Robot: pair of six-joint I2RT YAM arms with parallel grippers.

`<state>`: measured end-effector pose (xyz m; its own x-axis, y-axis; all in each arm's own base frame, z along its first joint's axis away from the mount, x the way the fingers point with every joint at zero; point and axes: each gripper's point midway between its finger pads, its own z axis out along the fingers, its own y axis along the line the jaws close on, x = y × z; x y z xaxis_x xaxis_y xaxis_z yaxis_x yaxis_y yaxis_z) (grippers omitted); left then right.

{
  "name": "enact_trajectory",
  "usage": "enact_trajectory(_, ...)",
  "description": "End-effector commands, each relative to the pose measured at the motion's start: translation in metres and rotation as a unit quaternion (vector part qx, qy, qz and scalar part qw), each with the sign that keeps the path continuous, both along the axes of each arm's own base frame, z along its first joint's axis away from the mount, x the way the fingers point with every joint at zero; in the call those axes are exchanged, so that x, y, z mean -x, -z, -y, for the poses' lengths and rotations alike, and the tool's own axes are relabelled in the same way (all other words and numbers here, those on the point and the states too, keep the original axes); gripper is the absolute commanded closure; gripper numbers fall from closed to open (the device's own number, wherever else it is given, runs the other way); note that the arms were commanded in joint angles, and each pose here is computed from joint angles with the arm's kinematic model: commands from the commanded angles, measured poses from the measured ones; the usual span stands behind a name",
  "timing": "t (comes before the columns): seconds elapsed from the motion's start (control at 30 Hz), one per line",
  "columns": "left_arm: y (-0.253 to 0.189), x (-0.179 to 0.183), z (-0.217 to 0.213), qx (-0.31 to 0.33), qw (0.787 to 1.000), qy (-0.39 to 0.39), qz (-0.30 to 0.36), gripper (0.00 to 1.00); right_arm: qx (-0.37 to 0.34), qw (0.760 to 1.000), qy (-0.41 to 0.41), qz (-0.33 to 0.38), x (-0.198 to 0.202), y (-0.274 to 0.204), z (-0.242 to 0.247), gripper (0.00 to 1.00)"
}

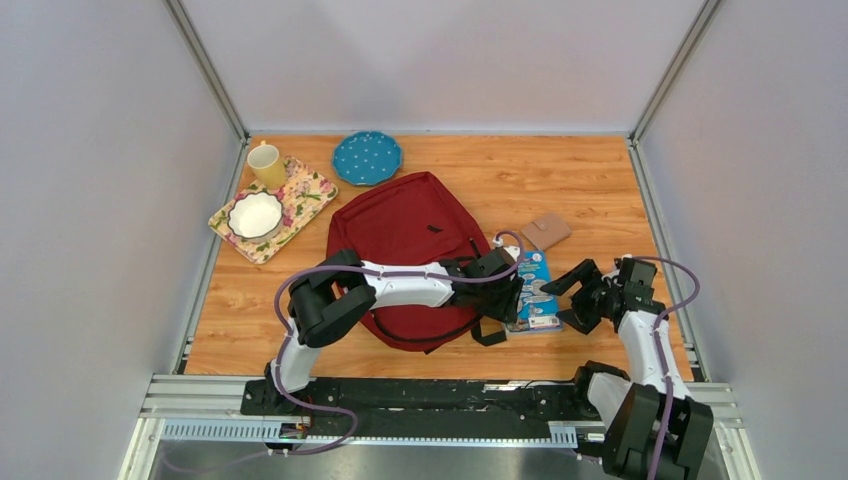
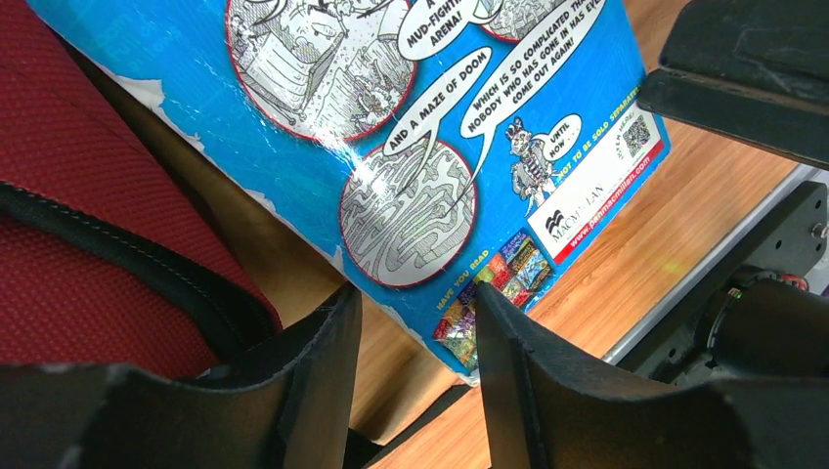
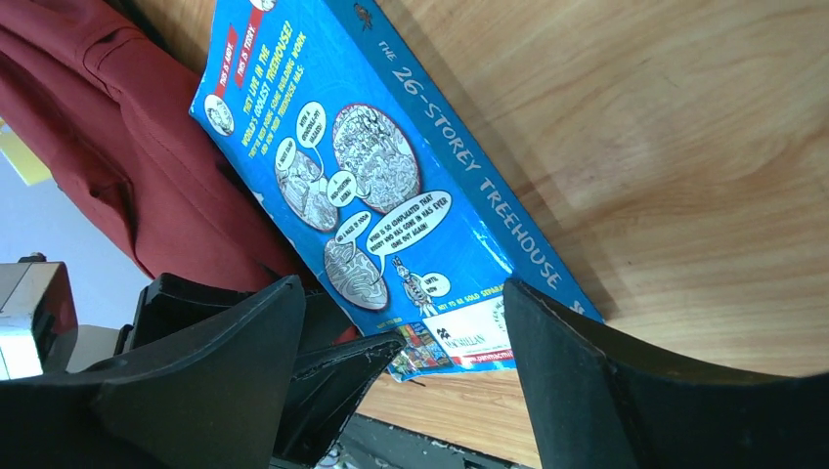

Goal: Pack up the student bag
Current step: Pick up the book from the center of the board.

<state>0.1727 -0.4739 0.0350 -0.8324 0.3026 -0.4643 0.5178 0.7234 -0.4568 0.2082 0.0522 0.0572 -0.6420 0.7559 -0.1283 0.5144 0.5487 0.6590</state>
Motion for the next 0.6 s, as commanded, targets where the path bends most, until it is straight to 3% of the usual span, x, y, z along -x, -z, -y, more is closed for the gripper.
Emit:
enact_trajectory(0.0, -0.027, 0.000, 0.026, 0.060, 0.998, 0.022, 0.006, 0.47, -0.005, 1.000, -0.018, -0.004, -0.003, 0.010, -0.001, 0.18)
enact_trajectory(0.23, -0.033, -0.002, 0.026, 0.063, 0.998, 0.024, 0.010, 0.46, 0.026, 1.000, -0.004, 0.010, -0.009, 0.002, 0.009, 0.20)
enact_trajectory(0.4, -0.030, -0.003, 0.017, 0.054, 0.998, 0.016, 0.009, 0.46, 0.070, 0.996, 0.023, 0.053, -0.031, -0.038, 0.027, 0.13)
enact_trajectory(0.57, -0.030, -0.003, 0.012, 0.056, 0.998, 0.011, 0.012, 0.44, 0.097, 0.992, 0.055, 0.053, -0.042, -0.041, 0.043, 0.11)
